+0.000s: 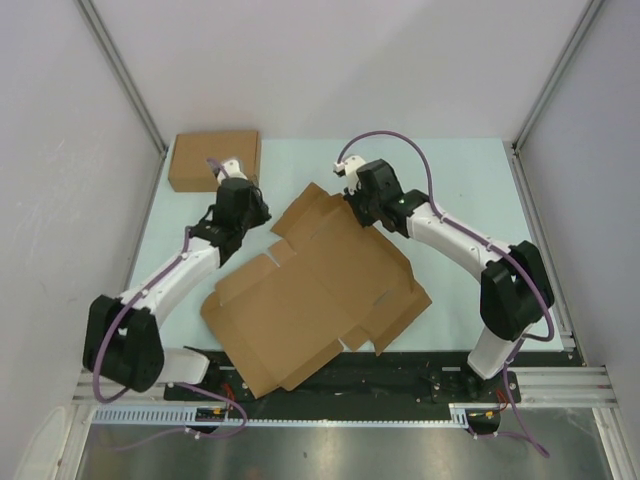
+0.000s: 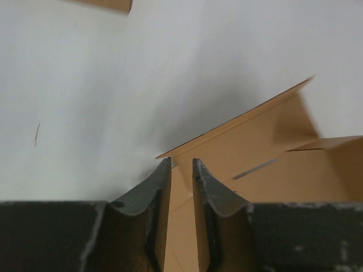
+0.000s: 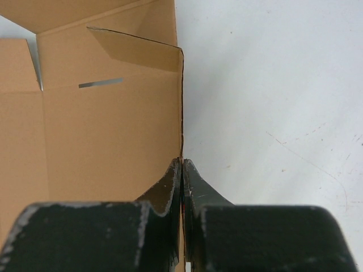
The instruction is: Fold the paper box
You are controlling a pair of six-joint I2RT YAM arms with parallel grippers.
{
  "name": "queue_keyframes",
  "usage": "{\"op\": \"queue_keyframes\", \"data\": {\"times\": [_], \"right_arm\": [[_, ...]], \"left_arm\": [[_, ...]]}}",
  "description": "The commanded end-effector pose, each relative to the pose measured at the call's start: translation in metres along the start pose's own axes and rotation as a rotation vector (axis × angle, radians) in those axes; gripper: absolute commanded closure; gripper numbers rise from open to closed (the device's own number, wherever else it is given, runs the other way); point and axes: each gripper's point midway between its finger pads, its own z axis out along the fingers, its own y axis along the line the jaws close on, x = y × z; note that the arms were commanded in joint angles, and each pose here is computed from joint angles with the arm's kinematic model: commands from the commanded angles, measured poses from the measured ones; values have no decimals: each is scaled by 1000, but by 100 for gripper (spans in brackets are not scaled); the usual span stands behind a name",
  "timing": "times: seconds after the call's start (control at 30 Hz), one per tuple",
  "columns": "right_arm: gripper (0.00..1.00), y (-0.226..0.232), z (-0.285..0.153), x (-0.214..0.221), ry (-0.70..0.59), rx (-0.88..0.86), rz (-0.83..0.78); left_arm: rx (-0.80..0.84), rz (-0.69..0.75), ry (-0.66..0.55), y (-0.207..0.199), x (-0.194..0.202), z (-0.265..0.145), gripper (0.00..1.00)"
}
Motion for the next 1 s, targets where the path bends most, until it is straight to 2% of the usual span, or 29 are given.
{"op": "queue_keyframes", "data": {"times": [0.0, 0.1, 0.4, 0.53, 0.67, 0.73, 0.8, 0.9, 0.97], "right_arm": [[100, -1, -14, -13, -38, 21, -16], [100, 1, -17, -14, -41, 23, -21], [100, 1, -24, -18, -54, 22, -24], [100, 3, -24, -18, -55, 16, -22], [100, 6, -22, -17, -49, 9, -25], [100, 6, -22, -18, -52, 9, -26], [100, 6, -22, -18, -51, 9, -26], [100, 4, -23, -19, -55, 13, -26], [100, 4, -23, -19, -55, 15, -27]], "left_arm": [[-174, 10, 188, 47, 66, 23, 75], [-191, -13, 262, 52, 92, 36, 76], [-278, -44, 304, 78, 114, 55, 76], [-303, -100, 305, 89, 122, 59, 76], [-210, -159, 355, 75, 131, 72, 86], [-104, -200, 415, 56, 146, 72, 91], [14, -234, 436, 36, 151, 70, 94], [105, -273, 465, 23, 164, 58, 96], [158, -272, 447, 9, 158, 53, 96]]}}
